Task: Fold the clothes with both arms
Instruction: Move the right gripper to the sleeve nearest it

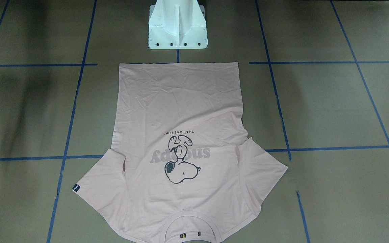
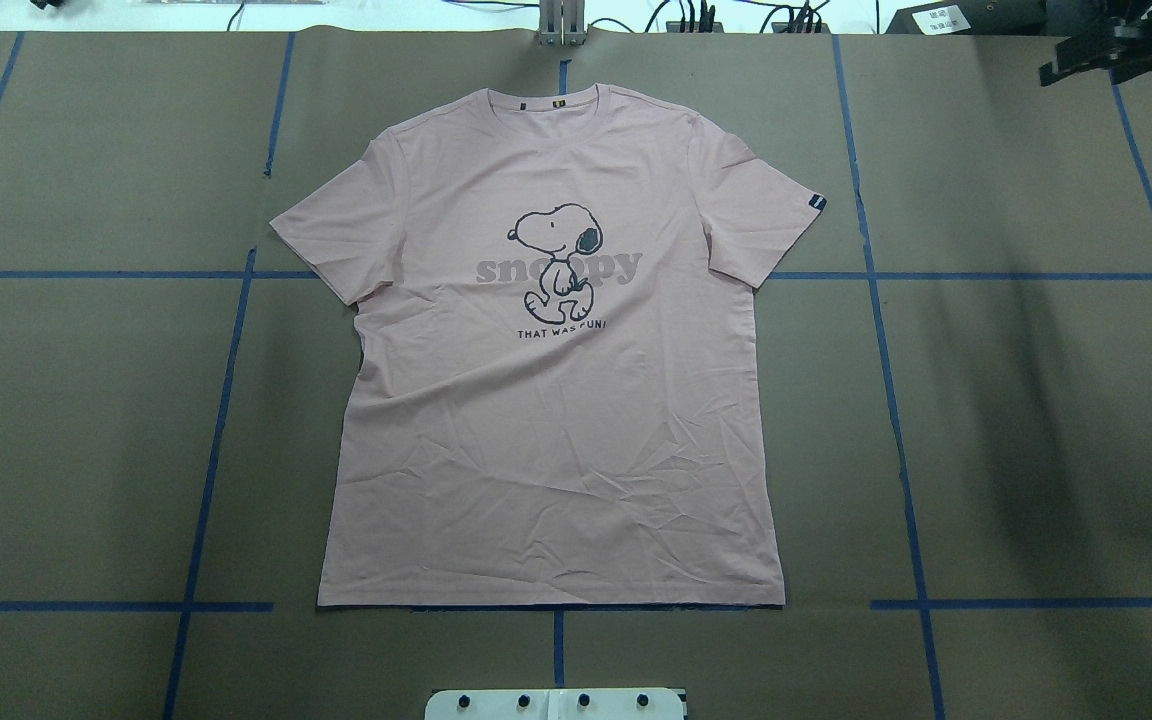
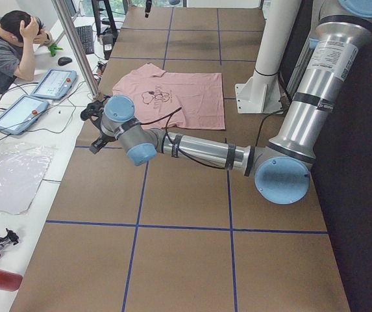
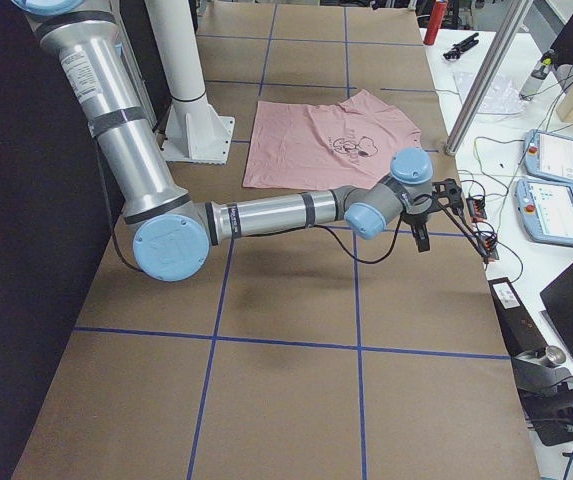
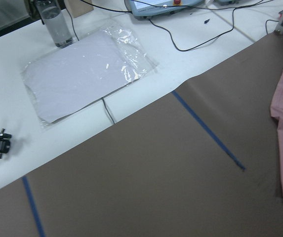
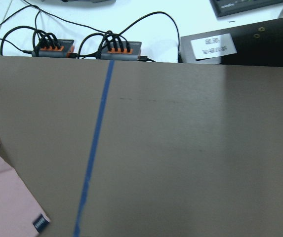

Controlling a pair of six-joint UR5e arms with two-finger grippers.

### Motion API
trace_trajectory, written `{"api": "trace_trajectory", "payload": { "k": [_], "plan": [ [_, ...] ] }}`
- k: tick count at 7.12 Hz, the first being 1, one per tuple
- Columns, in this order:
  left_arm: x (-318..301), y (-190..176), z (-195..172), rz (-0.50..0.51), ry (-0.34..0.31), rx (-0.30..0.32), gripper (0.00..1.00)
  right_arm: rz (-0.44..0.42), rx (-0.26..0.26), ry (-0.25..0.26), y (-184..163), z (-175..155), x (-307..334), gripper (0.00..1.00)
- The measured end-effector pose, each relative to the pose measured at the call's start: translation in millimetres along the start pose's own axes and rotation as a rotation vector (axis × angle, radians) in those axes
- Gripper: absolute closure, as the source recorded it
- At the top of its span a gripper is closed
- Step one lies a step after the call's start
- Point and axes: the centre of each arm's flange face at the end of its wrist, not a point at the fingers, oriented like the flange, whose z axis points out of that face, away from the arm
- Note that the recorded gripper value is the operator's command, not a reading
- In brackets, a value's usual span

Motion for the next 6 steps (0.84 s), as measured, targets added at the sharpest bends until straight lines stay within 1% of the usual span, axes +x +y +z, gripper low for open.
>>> {"api": "trace_trajectory", "payload": {
  "k": [1,2,4,6],
  "plan": [
    [15.3,-1.7,14.3,-0.045,0.003,0.002,0.00,0.030,0.025,0.021,1.7,27.8,-47.6,0.18],
    [23.7,-2.4,22.2,-0.062,0.004,0.003,0.00,0.050,0.046,0.044,9.3,54.1,-87.4,0.27],
    [31.9,-4.9,27.3,-0.062,0.009,0.005,0.00,0.107,0.062,0.061,35.2,95.6,-143.6,0.33],
    [35.7,-6.4,27.9,-0.056,0.010,0.008,0.00,0.112,0.092,0.096,59.1,132.8,-175.0,0.36]
  ]
}}
